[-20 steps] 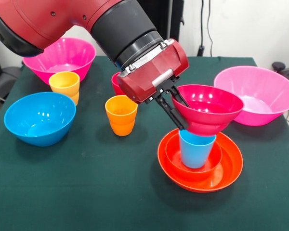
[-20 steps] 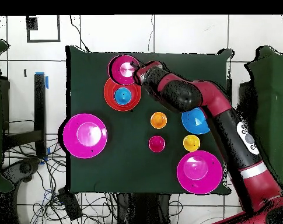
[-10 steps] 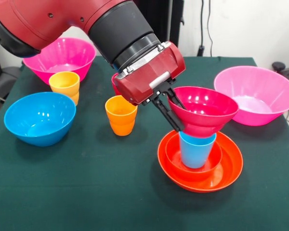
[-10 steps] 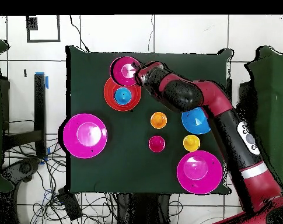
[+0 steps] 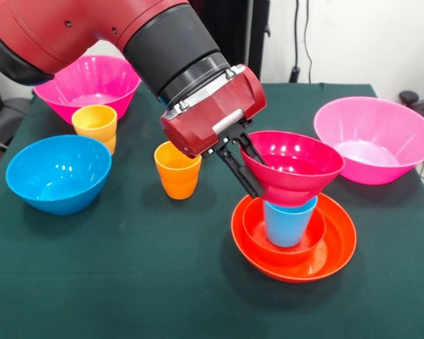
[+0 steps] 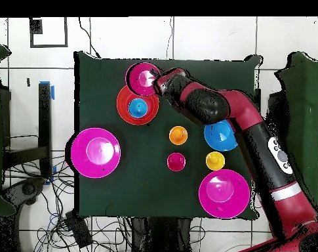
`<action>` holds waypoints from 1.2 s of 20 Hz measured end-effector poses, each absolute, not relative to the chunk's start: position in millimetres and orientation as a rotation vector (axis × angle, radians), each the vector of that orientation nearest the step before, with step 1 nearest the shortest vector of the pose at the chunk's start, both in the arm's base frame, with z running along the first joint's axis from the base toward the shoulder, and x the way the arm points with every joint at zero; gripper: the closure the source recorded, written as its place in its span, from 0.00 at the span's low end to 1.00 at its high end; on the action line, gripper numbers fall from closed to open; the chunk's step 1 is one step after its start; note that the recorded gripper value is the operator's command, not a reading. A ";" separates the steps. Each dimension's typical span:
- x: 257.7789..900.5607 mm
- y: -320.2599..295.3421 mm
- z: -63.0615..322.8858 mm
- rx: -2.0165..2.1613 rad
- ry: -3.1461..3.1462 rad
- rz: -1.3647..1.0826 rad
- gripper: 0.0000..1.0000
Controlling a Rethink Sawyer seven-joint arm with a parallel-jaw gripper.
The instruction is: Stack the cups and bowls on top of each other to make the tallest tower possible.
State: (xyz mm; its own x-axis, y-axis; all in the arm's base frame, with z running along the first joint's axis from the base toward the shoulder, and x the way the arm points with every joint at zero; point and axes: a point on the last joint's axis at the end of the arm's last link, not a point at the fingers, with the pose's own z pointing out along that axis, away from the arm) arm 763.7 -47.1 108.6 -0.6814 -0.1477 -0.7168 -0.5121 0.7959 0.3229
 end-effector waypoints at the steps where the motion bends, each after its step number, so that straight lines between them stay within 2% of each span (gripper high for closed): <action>1: 763.6 -47.1 108.5 -0.486 2.276 0.669 1.00; 24: 756.5 -44.5 88.6 -0.470 2.287 0.695 1.00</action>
State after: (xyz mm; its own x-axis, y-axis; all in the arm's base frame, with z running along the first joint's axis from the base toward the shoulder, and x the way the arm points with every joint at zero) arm 756.5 -44.5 88.6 -0.6956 -0.1339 -0.7058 -0.5040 0.7911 0.3466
